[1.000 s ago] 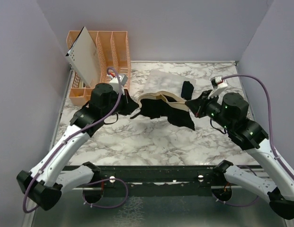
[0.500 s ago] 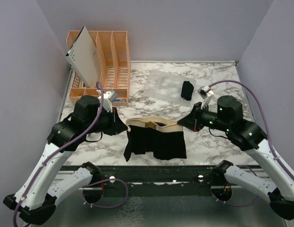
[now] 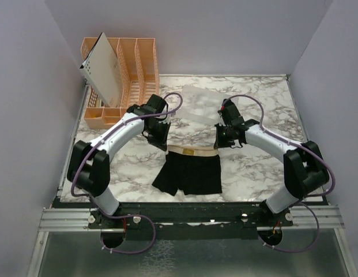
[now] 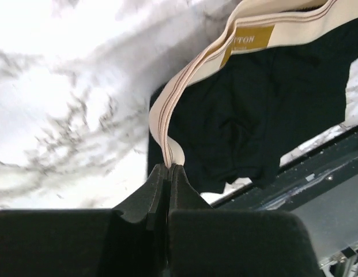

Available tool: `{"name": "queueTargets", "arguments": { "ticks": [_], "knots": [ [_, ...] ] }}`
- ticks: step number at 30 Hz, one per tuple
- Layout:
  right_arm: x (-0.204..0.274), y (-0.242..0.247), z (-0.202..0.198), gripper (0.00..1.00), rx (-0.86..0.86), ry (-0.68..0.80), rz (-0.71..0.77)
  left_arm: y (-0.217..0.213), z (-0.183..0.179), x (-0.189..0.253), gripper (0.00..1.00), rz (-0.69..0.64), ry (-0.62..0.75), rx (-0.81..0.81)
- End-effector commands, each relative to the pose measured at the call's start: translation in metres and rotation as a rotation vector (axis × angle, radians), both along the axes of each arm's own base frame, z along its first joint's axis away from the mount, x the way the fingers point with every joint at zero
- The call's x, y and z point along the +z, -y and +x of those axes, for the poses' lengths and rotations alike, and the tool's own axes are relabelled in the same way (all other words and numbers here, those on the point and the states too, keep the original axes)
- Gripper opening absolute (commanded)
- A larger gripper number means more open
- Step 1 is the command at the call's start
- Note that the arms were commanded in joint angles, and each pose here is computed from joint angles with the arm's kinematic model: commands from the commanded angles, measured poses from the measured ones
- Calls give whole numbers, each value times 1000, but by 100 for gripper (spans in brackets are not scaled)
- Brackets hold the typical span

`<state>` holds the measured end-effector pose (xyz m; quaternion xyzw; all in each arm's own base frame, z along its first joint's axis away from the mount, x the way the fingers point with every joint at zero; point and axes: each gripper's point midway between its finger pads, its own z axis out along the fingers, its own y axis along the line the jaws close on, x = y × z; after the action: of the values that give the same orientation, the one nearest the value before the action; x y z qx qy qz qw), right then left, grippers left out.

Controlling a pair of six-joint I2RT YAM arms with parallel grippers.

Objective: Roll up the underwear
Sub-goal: Flatten out the underwear at the center of the board.

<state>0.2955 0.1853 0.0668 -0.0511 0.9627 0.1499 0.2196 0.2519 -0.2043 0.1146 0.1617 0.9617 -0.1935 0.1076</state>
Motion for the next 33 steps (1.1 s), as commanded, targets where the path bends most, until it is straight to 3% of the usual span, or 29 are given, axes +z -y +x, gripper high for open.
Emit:
{"name": "queueTargets", "arguments": {
  "ticks": [1,6,9,12,15,19,24,33],
  "knots": [
    [14,-3,48,0,7,145,-46,3,50,15,0,-7,138,-110],
    [4,8,65,0,-19,130,-126,-10,71,-2,0,90,118,-210],
    [0,10,72,1,-27,119,-159,-23,84,-12,0,155,109,-185],
    [7,14,83,8,-63,144,-184,-38,97,-20,6,216,107,-138],
    [22,8,89,13,-58,177,-153,-54,109,-22,3,286,130,-99],
    [44,-19,85,1,35,221,3,-25,111,8,0,88,185,-123],
    [81,-29,60,1,100,245,114,-2,84,49,0,-106,201,-140],
    [190,-1,-49,0,189,393,276,-8,-24,124,0,-354,232,-60]
  ]
}}
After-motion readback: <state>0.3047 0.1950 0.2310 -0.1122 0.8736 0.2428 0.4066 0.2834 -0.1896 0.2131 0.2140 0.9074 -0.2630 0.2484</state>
